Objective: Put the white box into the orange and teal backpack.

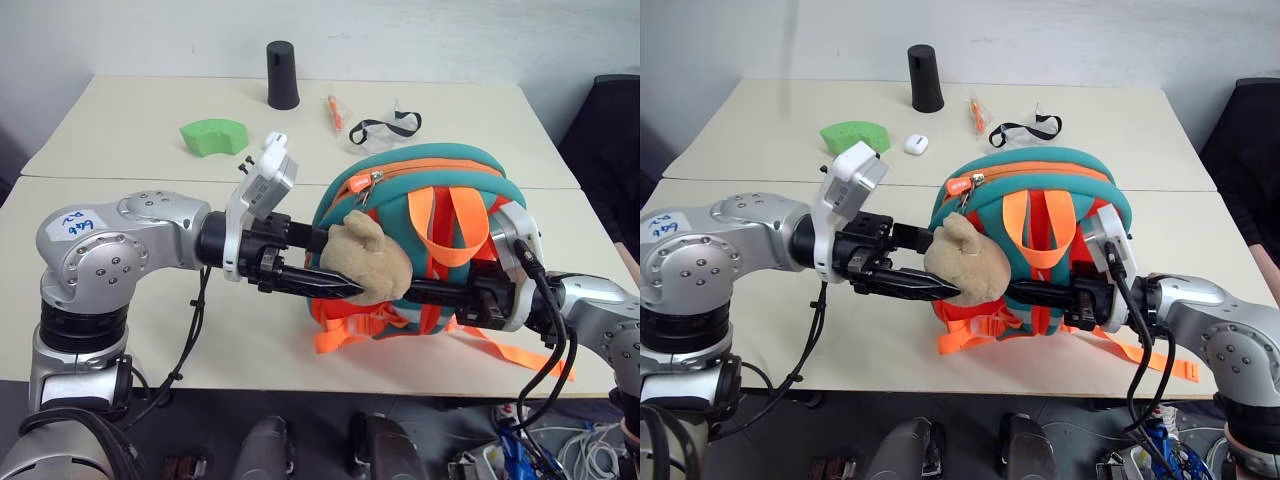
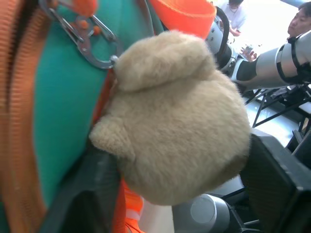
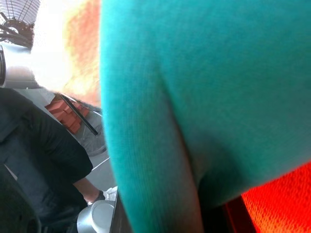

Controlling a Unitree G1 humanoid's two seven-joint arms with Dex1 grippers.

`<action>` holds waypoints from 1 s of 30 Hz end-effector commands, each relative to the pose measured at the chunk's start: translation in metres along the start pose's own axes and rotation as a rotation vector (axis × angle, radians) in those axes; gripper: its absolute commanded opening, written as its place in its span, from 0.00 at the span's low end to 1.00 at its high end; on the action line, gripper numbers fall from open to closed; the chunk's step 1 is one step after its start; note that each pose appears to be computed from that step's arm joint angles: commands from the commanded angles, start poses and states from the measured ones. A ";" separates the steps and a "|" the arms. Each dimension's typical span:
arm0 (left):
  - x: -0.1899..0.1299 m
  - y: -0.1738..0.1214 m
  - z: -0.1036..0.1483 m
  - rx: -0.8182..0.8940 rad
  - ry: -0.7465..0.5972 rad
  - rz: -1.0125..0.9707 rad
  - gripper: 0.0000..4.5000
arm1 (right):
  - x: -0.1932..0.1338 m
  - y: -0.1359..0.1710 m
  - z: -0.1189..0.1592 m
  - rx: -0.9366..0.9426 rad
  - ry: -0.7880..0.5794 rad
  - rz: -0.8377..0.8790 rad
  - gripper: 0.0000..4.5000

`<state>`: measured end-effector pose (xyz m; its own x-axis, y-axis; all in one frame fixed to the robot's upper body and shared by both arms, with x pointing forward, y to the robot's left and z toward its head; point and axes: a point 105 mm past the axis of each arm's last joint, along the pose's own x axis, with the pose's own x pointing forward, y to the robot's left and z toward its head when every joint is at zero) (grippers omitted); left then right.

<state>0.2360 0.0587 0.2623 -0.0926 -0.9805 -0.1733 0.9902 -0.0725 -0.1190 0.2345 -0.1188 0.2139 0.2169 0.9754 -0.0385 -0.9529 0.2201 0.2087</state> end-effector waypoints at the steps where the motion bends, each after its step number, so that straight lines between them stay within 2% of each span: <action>1: -0.007 -0.009 0.003 0.021 -0.006 -0.025 0.49 | -0.001 0.010 0.006 -0.041 -0.003 0.030 0.00; 4: -0.013 -0.011 0.004 0.027 0.004 -0.028 0.37 | -0.002 0.010 0.004 -0.041 0.003 0.021 0.00; 7: -0.033 -0.014 0.011 0.041 0.026 -0.038 0.24 | -0.005 0.008 0.003 -0.038 0.003 0.000 0.00; 11: -0.056 -0.016 0.025 0.070 0.027 -0.034 0.24 | -0.009 0.006 0.001 -0.033 -0.002 -0.021 0.00; 15: -0.072 -0.012 0.018 0.077 0.087 -0.014 0.24 | -0.012 0.005 0.001 -0.025 -0.014 -0.032 0.00; 21: -0.084 0.005 -0.021 0.017 0.212 0.026 0.24 | -0.017 0.004 0.003 -0.016 -0.036 -0.050 0.00; 26: -0.079 0.007 -0.074 -0.017 0.357 0.012 0.24 | -0.018 0.004 0.003 -0.014 -0.043 -0.062 0.00; 30: -0.076 0.014 -0.106 -0.003 0.448 0.028 0.24 | -0.020 0.003 0.003 -0.014 -0.047 -0.071 0.00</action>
<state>0.2452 0.1507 0.1745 -0.1158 -0.8352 -0.5377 0.9867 -0.0344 -0.1591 0.2296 -0.1342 0.2075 0.2830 0.9588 -0.0264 -0.9295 0.2810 0.2390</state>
